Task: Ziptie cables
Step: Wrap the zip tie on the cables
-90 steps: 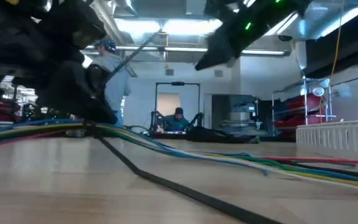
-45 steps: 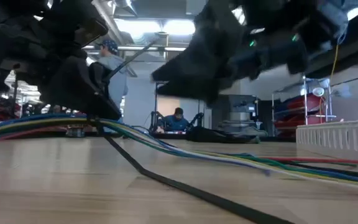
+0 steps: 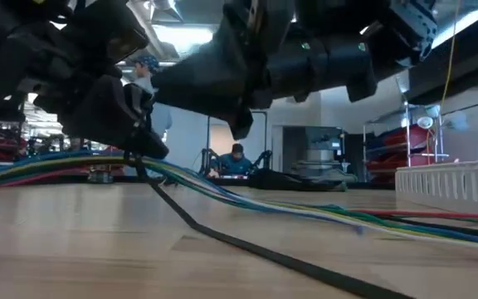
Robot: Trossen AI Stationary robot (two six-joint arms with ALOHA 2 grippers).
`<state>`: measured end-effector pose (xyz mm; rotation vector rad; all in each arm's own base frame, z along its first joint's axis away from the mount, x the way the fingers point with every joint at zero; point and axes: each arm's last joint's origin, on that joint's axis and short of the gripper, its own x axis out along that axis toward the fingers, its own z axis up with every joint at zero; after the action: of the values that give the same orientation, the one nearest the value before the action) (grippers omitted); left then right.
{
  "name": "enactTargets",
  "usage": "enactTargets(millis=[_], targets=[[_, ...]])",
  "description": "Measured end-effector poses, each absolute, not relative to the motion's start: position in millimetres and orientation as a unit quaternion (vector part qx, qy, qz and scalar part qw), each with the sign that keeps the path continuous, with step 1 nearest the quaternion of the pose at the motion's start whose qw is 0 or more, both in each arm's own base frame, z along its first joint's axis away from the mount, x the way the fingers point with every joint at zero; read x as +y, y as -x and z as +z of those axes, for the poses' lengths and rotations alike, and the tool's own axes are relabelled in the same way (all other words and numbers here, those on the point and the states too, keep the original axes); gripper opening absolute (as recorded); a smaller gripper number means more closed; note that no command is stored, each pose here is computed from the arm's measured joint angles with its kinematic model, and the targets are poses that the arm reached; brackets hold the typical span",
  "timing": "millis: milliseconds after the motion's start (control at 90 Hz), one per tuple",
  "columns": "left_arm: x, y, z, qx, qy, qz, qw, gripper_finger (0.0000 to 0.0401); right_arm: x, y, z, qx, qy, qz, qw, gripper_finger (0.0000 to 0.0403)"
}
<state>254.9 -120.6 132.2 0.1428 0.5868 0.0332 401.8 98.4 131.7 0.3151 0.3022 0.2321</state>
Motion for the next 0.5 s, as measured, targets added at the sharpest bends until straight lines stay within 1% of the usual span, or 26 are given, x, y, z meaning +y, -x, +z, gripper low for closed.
enactTargets(millis=[122, 167, 344, 422, 500], targets=[[-118.7, -255.7, 132.4, 0.287, -0.064, 0.025, 0.955, 0.0, 99.8, -401.5, 131.9, 0.143, -0.113, 0.118, 0.976, 0.0018], [-117.9, -256.4, 132.7, 0.286, -0.06, 0.027, 0.956, 0.0, 101.1, -401.2, 132.0, 0.138, -0.088, 0.108, 0.981, 0.0008], [-117.6, -256.3, 132.5, 0.286, -0.053, 0.031, 0.956, 0.0, 111.2, -402.9, 136.2, 0.128, 0.023, 0.037, 0.991, 0.0], [-117.7, -256.1, 132.3, 0.287, -0.055, 0.03, 0.956, 0.0, 114.7, -406.3, 138.9, 0.149, 0.085, -0.013, 0.985, 0.0], [-119.3, -255.3, 132.3, 0.287, -0.063, 0.027, 0.955, 0.0, 115.2, -410.1, 142.1, 0.182, 0.153, -0.07, 0.969, 0.0]])
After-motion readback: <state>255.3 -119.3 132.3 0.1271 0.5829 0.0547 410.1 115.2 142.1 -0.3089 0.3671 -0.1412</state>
